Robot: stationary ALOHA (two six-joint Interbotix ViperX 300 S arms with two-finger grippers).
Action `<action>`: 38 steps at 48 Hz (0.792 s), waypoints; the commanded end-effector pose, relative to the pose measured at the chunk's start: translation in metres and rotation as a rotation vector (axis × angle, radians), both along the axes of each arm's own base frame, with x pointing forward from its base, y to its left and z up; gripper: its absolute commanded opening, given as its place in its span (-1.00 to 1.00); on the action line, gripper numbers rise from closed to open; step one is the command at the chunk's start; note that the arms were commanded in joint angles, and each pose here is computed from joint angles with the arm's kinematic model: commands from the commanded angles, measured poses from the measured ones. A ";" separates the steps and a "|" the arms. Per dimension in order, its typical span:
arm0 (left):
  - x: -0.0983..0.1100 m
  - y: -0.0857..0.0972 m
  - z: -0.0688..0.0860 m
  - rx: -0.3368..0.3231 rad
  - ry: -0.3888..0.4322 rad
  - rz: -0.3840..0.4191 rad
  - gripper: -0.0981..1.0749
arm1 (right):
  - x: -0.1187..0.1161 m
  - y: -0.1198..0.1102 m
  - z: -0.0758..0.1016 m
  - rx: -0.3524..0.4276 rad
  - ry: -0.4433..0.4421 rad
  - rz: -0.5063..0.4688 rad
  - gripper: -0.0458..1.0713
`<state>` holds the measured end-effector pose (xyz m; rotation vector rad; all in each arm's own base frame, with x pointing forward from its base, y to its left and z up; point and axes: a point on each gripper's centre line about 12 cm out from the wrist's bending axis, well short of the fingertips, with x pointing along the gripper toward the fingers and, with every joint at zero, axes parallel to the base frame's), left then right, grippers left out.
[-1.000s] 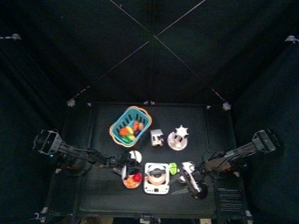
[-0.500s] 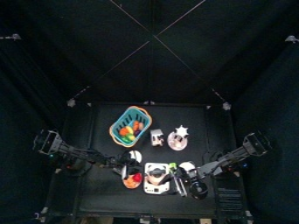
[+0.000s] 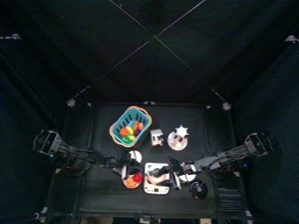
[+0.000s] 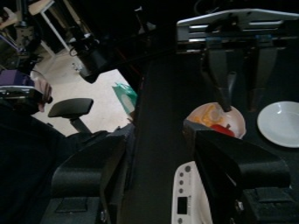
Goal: Grab kettle lid
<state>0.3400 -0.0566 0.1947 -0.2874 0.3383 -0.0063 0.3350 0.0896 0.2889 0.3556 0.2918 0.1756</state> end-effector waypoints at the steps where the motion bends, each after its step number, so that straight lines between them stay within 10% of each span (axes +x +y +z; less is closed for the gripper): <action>1: 0.002 0.001 0.005 0.000 -0.018 0.003 0.45 | -0.002 -0.011 0.020 0.007 -0.018 -0.015 0.59; 38: 0.000 0.002 0.003 0.001 -0.011 0.004 0.45 | -0.011 -0.077 0.025 -0.060 0.199 -0.123 0.59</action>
